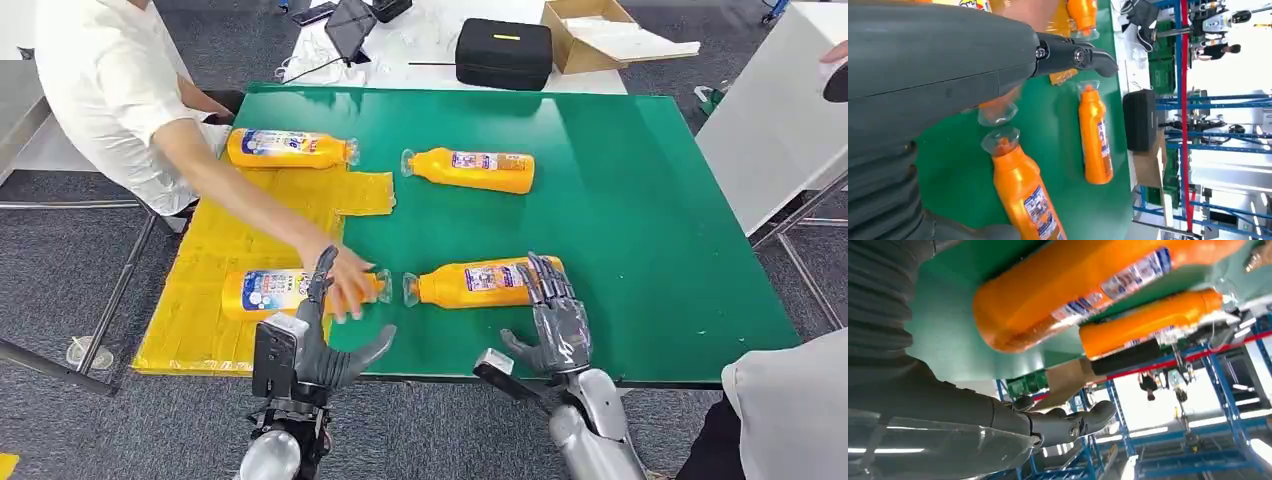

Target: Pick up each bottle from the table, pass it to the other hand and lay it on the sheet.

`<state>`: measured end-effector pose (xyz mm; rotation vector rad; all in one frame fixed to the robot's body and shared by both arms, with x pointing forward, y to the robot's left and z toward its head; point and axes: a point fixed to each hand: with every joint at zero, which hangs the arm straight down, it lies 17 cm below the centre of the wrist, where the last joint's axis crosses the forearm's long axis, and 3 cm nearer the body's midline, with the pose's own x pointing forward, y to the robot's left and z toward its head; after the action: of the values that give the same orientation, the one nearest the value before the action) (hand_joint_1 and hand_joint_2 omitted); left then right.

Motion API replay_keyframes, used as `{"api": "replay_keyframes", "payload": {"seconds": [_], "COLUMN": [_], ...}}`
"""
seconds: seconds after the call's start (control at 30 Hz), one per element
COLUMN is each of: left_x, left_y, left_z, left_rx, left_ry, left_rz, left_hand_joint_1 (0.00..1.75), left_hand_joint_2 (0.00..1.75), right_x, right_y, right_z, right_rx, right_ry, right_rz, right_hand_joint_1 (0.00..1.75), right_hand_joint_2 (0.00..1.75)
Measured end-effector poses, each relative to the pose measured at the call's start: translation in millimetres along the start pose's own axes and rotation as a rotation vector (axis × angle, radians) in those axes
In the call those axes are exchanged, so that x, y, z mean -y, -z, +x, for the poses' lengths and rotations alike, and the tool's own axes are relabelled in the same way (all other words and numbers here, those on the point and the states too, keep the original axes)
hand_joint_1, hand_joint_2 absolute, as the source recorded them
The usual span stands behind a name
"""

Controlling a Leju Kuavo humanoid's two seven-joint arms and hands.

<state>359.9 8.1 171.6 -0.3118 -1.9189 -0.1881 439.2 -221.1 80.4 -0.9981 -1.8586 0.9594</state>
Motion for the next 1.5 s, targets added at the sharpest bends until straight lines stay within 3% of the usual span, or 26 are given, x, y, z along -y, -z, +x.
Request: {"api": "replay_keyframes", "payload": {"seconds": [0.3,0.9,1.5], "left_x": [11.3,22.1,22.2], "left_y": [7.9,11.7,18.5], "left_z": [6.5,9.3,13.9], "left_rx": [0.024,0.034,0.050], "left_ry": [-0.005,-0.027,-0.033], "left_rz": [-0.032,-0.051,-0.051], "left_hand_joint_1": [0.00,0.00,0.00], "left_hand_joint_2": [1.75,1.75,1.75], "right_x": [-22.4,-41.8,-30.4], "right_y": [5.9,6.0,20.4], "right_z": [-18.1,-29.1,-55.7], "right_rx": [0.013,0.023,-0.052], "right_ry": [-0.082,-0.141,-0.310], "right_rz": [0.101,0.185,0.192], "right_hand_joint_1": [0.00,0.00,0.00], "right_hand_joint_2": [1.75,1.75,1.75]}}
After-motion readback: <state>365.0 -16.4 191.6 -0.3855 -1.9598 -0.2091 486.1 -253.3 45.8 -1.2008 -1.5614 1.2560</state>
